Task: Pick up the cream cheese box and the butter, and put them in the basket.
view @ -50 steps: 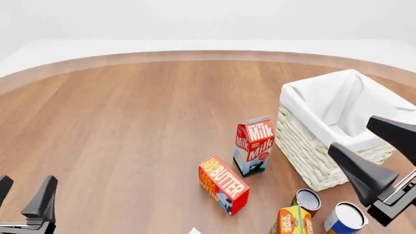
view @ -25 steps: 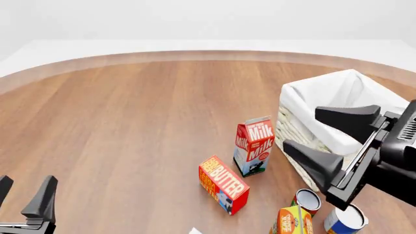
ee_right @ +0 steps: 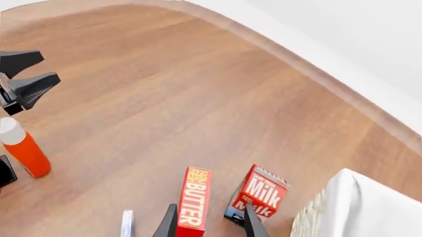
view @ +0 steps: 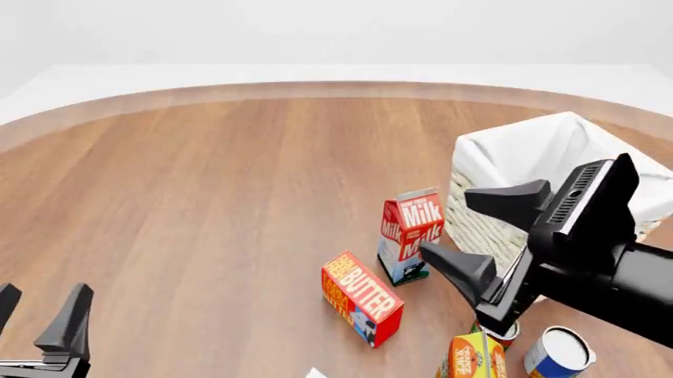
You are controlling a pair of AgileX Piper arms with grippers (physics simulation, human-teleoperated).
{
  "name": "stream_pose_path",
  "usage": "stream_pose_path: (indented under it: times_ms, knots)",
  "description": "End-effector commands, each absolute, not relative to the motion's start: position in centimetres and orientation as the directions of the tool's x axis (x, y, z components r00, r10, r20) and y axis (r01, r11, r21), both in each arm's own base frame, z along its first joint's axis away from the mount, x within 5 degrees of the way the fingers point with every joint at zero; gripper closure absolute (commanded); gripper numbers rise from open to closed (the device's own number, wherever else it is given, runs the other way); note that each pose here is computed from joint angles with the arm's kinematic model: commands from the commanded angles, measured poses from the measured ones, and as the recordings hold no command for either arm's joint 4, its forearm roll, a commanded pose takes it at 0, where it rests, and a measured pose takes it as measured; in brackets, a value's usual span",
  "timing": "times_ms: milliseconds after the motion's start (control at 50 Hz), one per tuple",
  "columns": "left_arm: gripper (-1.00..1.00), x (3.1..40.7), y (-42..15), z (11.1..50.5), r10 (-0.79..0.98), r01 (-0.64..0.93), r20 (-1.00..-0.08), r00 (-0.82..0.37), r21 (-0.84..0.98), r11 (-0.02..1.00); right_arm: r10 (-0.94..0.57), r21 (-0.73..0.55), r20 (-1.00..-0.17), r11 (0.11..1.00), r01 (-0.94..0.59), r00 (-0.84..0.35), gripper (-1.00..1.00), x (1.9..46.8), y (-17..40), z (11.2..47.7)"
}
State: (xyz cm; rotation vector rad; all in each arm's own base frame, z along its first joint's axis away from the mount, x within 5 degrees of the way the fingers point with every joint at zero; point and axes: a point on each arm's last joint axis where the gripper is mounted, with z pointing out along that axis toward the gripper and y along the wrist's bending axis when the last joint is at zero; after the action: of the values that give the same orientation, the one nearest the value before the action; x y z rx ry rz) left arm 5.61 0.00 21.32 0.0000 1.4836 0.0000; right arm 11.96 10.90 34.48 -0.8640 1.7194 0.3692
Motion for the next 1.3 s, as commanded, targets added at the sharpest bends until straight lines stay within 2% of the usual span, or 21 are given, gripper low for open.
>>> stream_pose_path:
  times_ms: [20, 280, 700, 760, 1300]
  knots:
    - [-1.0, 5.6, 0.0, 21.3, 0.0, 0.0, -0.996, 0.087, 0.0, 1.0, -0.427, -0.198, -0.892, 0.67, -0.715, -0.153, -1.0, 13.1, 11.6, 32.5]
    - [-1.0, 5.6, 0.0, 21.3, 0.0, 0.0, -0.996, 0.087, 0.0, 1.0, -0.465, -0.237, -0.878, 0.622, -0.746, -0.109, -1.0, 13.7, 13.1, 34.4]
    - [-1.0, 5.6, 0.0, 21.3, 0.0, 0.0, -0.996, 0.087, 0.0, 1.0, -0.528, -0.257, -0.844, 0.554, -0.792, -0.095, -1.0, 14.6, 15.6, 34.8]
    - [-1.0, 5.6, 0.0, 21.3, 0.0, 0.0, -0.996, 0.087, 0.0, 1.0, -0.528, -0.265, -0.844, 0.562, -0.783, -0.093, -1.0, 15.0, 15.5, 35.4]
    - [-1.0, 5.6, 0.0, 21.3, 0.0, 0.0, -0.996, 0.087, 0.0, 1.0, -0.512, -0.177, -0.832, 0.61, -0.773, -0.213, -1.0, 17.0, 17.2, 32.2]
